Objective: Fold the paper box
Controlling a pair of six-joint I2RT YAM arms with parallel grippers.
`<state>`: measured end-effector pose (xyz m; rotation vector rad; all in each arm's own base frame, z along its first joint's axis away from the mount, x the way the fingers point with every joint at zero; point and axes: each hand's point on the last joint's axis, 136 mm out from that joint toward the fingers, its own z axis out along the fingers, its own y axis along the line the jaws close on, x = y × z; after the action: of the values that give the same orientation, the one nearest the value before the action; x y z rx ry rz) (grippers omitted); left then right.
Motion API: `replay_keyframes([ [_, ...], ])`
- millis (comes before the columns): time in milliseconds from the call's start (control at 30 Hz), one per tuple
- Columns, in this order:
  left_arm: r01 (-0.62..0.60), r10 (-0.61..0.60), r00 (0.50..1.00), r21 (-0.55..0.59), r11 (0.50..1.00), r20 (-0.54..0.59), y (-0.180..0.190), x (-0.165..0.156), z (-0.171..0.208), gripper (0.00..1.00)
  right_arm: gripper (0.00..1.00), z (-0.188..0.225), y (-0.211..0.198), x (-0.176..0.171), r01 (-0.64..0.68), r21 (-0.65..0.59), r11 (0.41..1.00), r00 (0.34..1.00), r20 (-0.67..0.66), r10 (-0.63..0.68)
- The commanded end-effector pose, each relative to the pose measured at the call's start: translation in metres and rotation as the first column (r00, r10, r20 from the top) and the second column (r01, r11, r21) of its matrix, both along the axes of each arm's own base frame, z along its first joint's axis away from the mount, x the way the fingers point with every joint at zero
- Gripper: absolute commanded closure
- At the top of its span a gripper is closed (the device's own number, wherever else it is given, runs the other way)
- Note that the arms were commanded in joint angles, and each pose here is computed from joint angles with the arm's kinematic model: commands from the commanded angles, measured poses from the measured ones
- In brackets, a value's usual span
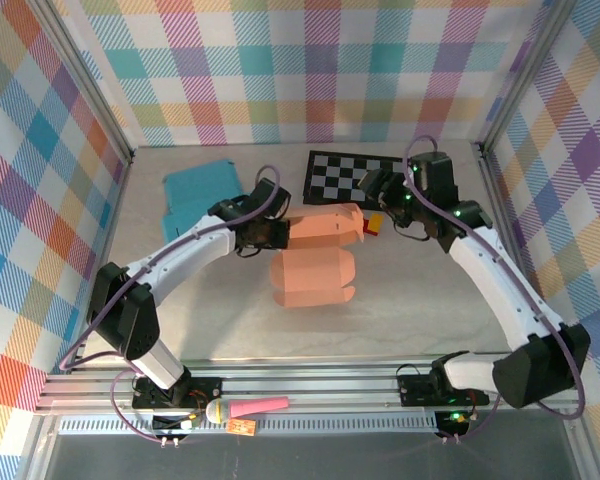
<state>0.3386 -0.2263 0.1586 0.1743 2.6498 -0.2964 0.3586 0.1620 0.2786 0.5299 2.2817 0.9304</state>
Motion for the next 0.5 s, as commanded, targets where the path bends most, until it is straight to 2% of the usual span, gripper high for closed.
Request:
replay_keyframes([
  [0,0.067,-0.079,0.984,-0.081,0.995,-0.163,-0.003,-0.02,-0.004,1.0,0.29,-0.02,0.005,-0.01,-0.19,0.023,0.981,0.98,-0.063,0.191],
  [233,0.053,-0.147,0.952,-0.331,0.942,-0.267,-0.016,-0.015,0.005,1.0,0.4,-0.021,-0.006,-0.004,-0.283,0.136,0.949,0.956,-0.038,0.29],
  [467,0.003,-0.217,0.914,-0.53,0.848,-0.342,-0.032,-0.01,0.003,1.0,0.45,-0.013,0.011,-0.001,-0.431,0.223,0.874,0.9,0.036,0.434],
])
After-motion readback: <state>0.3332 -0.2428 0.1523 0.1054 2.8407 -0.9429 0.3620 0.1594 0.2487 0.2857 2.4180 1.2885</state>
